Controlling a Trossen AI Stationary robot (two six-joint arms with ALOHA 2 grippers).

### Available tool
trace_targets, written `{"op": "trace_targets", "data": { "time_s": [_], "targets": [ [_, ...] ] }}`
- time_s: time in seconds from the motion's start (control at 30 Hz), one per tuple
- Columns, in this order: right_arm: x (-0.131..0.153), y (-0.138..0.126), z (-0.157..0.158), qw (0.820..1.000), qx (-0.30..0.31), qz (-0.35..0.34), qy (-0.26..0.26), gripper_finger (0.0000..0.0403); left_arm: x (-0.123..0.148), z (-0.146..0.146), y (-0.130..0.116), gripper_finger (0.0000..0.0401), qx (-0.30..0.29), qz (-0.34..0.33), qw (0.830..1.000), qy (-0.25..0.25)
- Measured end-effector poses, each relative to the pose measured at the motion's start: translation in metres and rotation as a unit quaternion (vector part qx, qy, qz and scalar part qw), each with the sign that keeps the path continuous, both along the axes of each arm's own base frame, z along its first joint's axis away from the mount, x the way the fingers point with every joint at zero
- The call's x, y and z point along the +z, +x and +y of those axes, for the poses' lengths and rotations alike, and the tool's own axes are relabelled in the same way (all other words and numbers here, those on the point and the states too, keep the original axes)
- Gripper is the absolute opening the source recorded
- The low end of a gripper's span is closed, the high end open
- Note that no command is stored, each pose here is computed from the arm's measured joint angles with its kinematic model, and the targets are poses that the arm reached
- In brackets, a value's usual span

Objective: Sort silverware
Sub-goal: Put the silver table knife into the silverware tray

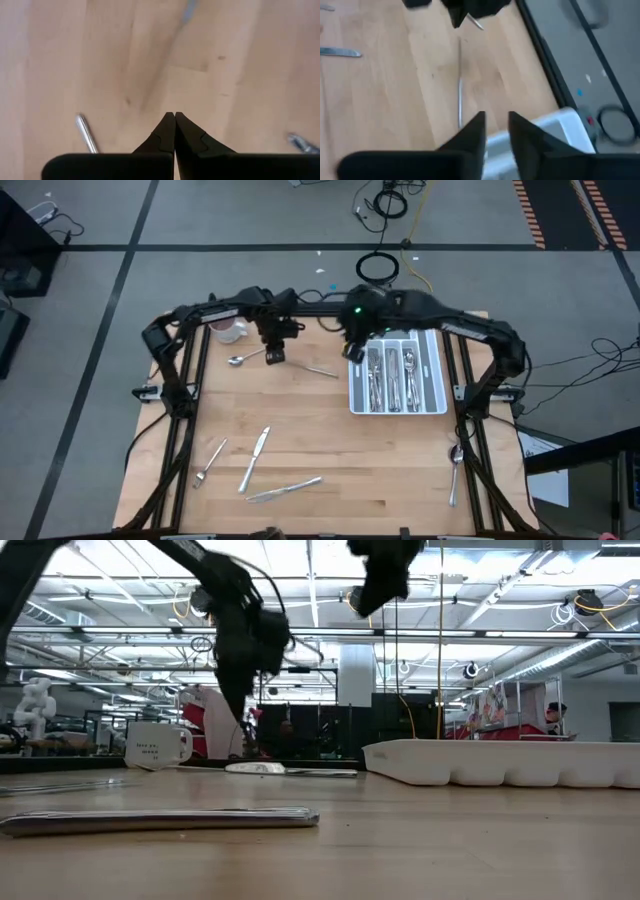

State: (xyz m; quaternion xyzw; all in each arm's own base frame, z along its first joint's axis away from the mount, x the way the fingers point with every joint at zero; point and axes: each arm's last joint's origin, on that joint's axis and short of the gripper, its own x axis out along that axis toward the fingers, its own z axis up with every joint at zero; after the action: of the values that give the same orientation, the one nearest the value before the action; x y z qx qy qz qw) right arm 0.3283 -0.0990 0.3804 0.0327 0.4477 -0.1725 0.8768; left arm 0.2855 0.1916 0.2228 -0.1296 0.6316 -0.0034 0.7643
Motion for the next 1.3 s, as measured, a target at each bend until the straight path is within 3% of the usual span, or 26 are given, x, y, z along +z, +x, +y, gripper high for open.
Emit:
{"op": "trace_targets", "data": {
  "time_s": [0.13,0.27,0.57,0.83,1.0,1.3],
  "targets": [
    [-0.046,0.019,-0.013,0.999,0.011,-0.05,-0.014,0.0141,0.04,-0.019,-0.019,0.0,0.048,-0.001,0.999,0.013],
    [-0.083,0.032,-0.027,0.993,-0.013,-0.116,0.008,0.0196,0.086,-0.048,-0.046,0.0,0.105,-0.021,0.993,0.049],
    [-0.145,0.093,-0.048,0.993,0.008,-0.094,0.07,0.0204,0.155,-0.105,-0.101,0.0018,0.199,-0.146,0.966,0.078],
    [-0.178,0.141,-0.065,0.995,0.003,0.001,0.103,0.0202,0.175,-0.127,-0.131,0.0023,0.25,-0.192,0.944,0.098],
    [-0.201,0.149,-0.066,0.99,0.016,0.057,0.125,0.0202,0.178,-0.133,-0.136,0.0024,0.24,-0.204,0.944,0.097],
    [-0.223,0.153,-0.058,0.988,0.023,0.089,0.126,0.0201,0.178,-0.133,-0.135,0.0024,0.238,-0.202,0.943,0.113]
  ]
}}
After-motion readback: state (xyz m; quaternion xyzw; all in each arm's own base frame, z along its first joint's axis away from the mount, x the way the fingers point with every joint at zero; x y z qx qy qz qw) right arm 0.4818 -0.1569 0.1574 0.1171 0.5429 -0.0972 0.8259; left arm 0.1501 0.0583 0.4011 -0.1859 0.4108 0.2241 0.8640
